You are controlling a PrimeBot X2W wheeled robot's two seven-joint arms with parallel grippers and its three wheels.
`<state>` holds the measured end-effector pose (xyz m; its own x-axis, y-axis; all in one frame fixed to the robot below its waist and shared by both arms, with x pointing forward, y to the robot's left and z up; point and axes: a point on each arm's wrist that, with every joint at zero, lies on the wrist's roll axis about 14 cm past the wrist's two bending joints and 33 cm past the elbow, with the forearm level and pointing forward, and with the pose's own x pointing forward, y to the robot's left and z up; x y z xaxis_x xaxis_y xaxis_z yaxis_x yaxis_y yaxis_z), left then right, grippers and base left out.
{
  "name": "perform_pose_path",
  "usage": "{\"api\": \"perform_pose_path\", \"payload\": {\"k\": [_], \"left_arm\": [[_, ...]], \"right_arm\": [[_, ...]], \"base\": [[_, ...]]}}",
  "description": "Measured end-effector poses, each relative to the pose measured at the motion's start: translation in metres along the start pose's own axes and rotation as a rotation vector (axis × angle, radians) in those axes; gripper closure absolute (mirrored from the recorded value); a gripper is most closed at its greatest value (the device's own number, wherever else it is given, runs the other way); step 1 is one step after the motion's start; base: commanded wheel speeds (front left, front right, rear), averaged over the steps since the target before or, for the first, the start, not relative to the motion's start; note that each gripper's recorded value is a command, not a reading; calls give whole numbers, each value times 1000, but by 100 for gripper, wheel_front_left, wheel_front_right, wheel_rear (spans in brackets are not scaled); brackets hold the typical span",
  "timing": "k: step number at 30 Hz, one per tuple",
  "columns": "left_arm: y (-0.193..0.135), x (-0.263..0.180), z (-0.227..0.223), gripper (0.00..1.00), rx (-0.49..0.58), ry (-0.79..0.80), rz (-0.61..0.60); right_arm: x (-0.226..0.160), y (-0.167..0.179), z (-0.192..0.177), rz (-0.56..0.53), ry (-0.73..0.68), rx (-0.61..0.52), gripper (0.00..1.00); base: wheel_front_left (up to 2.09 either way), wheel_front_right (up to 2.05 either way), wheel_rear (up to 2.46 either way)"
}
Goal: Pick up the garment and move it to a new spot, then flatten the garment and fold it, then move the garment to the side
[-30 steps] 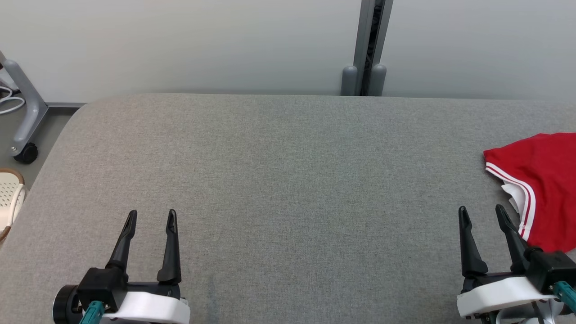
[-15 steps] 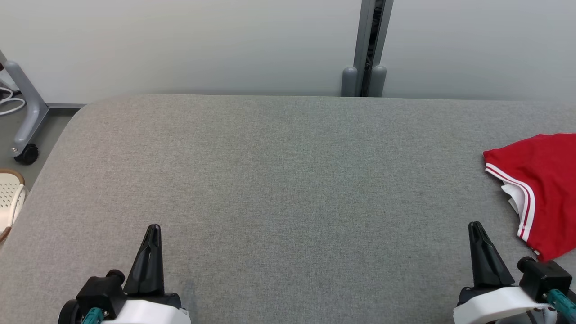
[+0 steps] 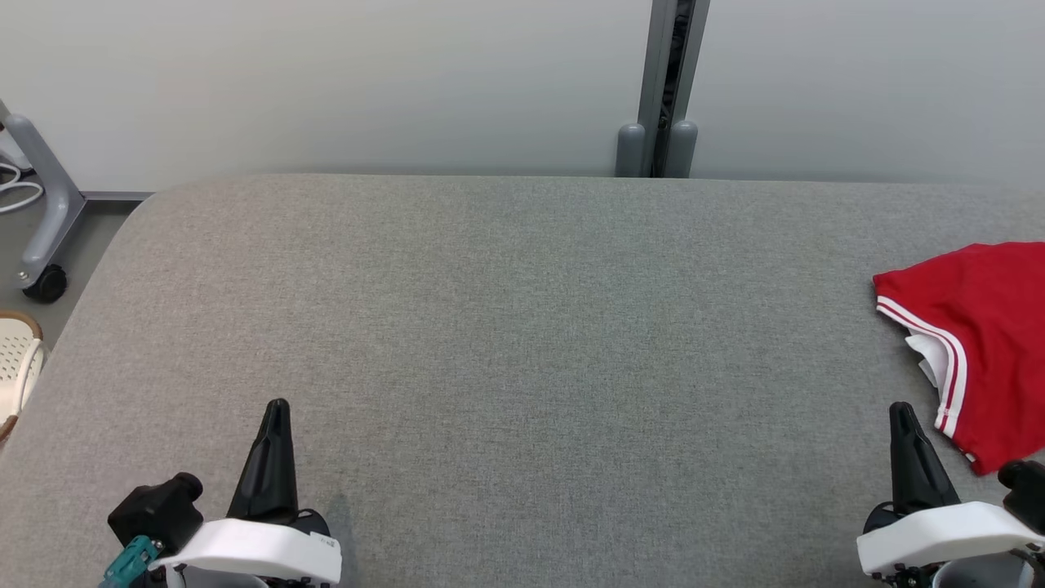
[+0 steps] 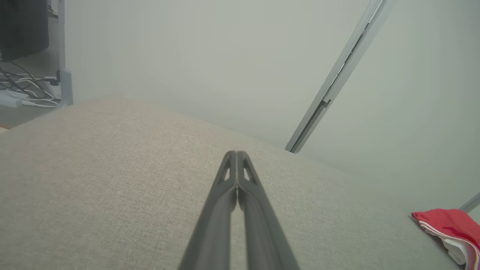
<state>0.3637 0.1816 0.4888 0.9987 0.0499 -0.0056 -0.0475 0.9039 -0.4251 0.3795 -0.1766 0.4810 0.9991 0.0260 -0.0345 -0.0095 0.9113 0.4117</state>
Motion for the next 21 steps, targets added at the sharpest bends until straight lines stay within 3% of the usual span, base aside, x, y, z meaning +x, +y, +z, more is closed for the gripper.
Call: {"api": "perform_pose_path", "payload": {"k": [21], "left_arm": [[-6,15,-6,100,-319,48,8]], "right_arm": [[4,-23,9,-84,1,316,100]], "base": [[0,0,0]]}}
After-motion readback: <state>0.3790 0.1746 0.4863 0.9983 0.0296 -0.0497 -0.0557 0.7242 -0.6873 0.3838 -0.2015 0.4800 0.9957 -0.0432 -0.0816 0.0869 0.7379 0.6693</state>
